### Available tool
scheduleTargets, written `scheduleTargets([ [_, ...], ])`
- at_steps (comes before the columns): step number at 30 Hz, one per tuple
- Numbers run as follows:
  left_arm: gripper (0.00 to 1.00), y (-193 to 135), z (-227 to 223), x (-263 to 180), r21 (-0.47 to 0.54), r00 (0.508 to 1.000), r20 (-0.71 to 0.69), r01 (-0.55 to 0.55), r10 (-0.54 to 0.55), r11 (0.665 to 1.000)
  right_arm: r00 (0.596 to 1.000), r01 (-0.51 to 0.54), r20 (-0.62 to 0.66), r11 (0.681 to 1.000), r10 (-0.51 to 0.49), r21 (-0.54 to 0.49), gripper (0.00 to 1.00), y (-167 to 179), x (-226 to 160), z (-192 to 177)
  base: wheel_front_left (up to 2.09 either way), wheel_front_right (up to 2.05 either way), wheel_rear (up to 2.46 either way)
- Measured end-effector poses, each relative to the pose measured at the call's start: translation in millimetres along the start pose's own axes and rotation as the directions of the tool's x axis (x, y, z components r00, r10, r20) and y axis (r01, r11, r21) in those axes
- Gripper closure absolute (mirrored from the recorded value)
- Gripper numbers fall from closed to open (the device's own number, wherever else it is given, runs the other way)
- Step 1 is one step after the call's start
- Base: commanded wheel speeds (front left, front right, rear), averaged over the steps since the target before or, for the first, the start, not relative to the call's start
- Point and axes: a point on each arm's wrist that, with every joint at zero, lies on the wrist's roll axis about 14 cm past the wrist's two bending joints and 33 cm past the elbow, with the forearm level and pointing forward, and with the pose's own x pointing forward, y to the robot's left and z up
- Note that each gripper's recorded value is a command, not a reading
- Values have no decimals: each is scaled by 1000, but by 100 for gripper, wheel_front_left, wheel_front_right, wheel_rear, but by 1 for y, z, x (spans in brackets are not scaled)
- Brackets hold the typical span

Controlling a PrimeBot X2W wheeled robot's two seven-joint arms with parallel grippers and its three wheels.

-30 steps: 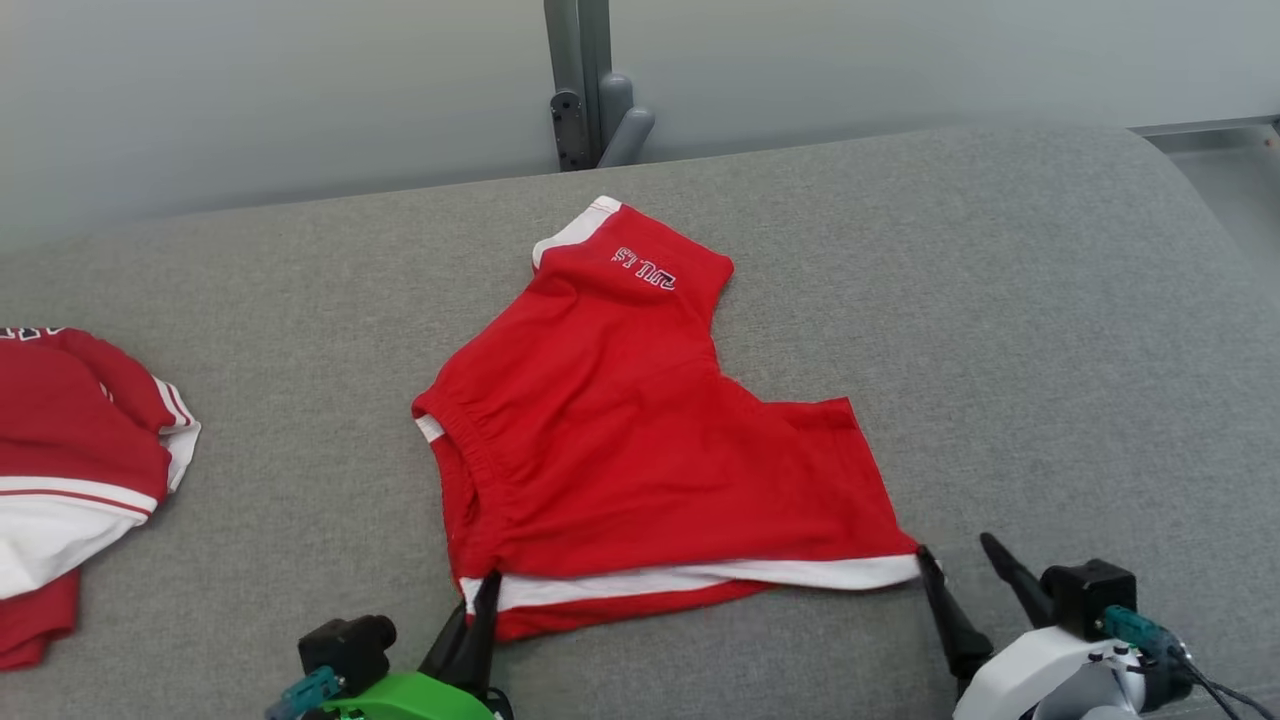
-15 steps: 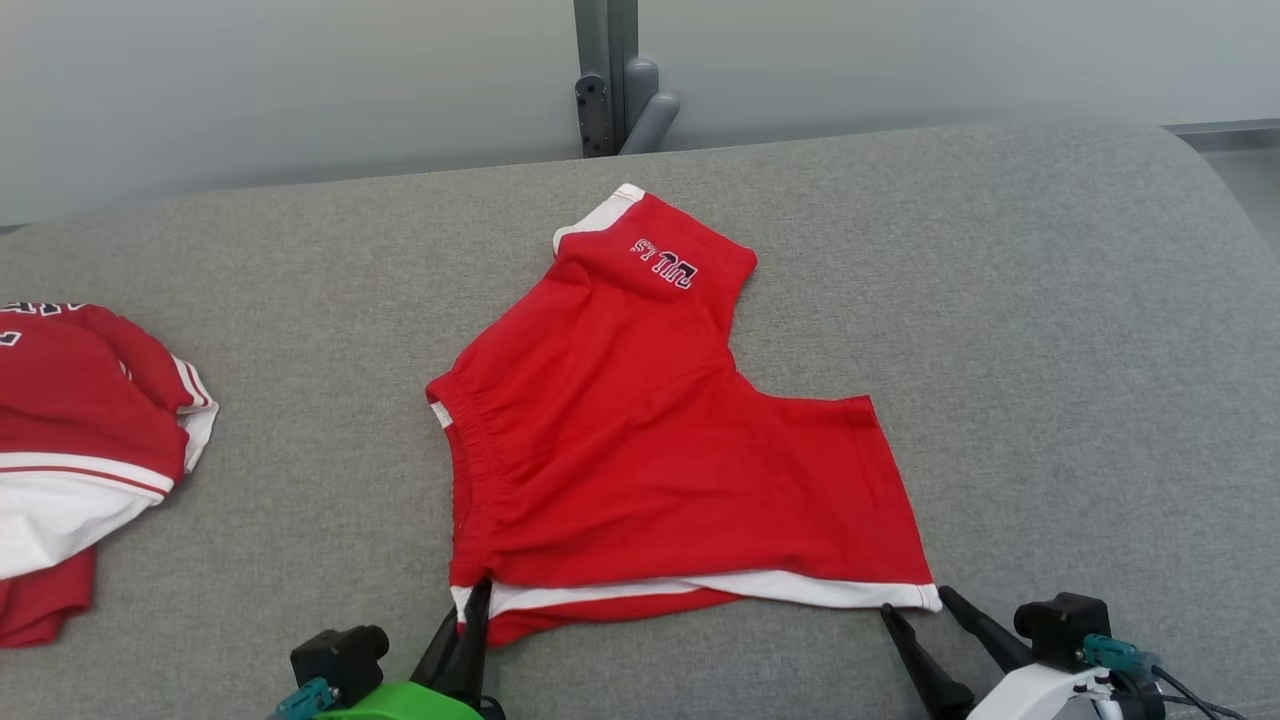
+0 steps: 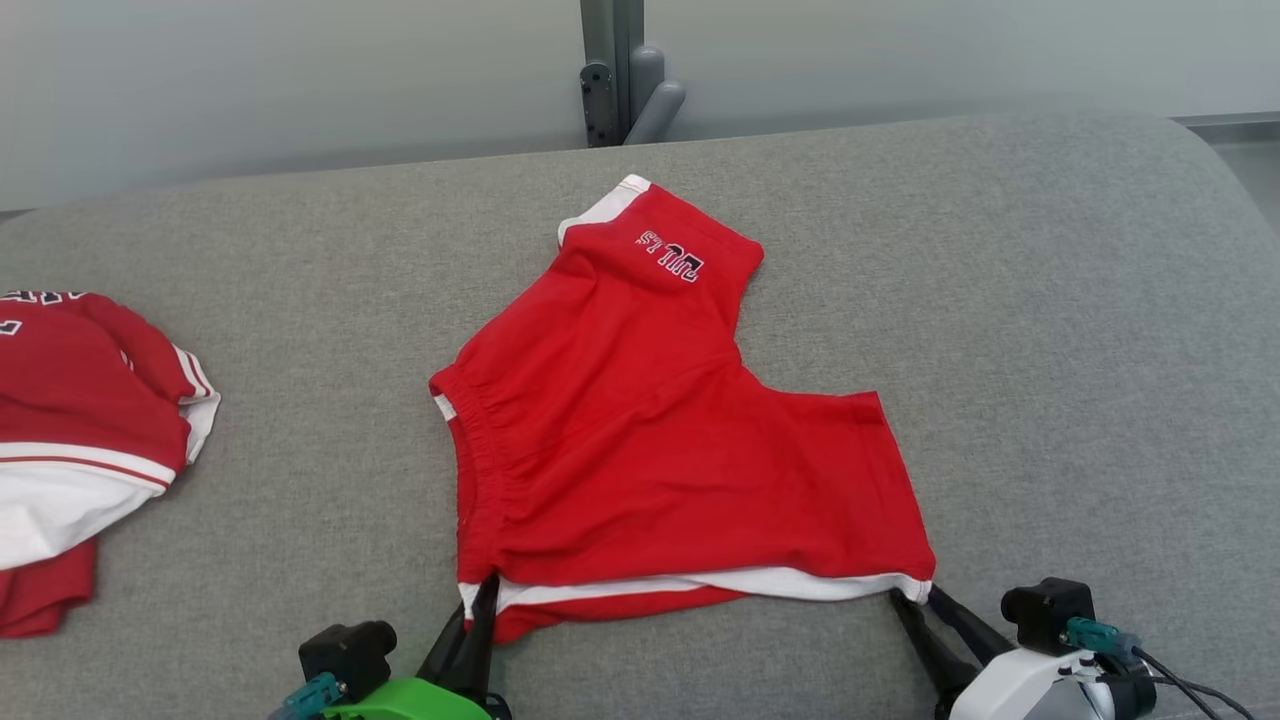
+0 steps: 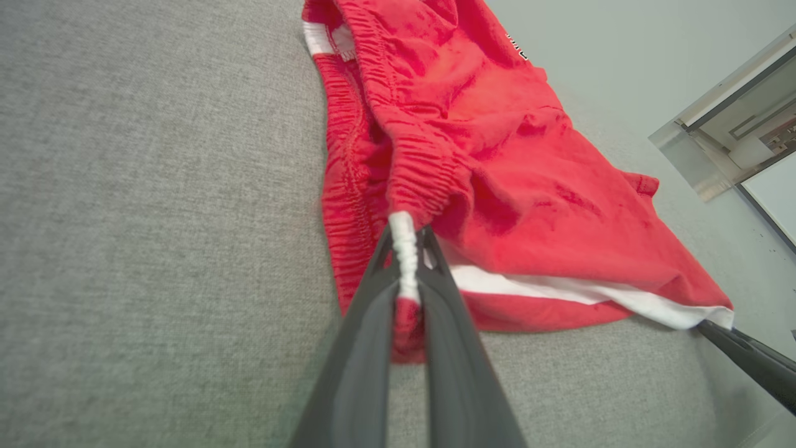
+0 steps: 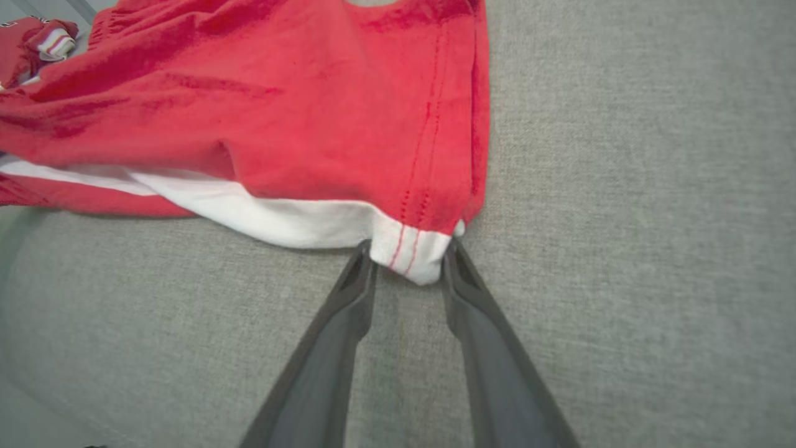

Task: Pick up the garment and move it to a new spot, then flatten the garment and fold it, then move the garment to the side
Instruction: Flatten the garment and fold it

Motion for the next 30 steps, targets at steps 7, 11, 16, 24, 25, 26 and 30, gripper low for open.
scheduleTargets([
  [7,100,1,3,0,-6,1000,9,-3,3,1000,1000,9,11,1000,-9,-16,100,-4,4,6,0,0,0],
  [11,100,-1,1,-10,-13,1000,14,-6,6,1000,1000,13,12,1000,-13,-20,100,-4,-6,2,0,0,0],
  [16,100,1,-7,-31,-20,1000,17,-23,24,1000,1000,16,27,1000,-16,-19,100,-1,-25,0,0,0,0],
  [24,100,6,-9,-59,-21,997,51,-50,51,999,1000,-22,15,1000,23,-4,100,17,-55,-19,0,0,0],
  [25,100,7,-11,-62,-22,997,51,-53,55,998,1000,-30,4,1000,30,-1,100,19,-58,-24,0,0,0],
  [26,100,8,-13,-66,-27,997,53,-60,62,998,999,-37,-2,999,37,1,100,21,-60,-26,0,0,0],
  [30,100,10,2,-70,-51,991,113,-72,78,996,995,-17,102,1000,18,-12,100,7,-49,15,0,0,0],
])
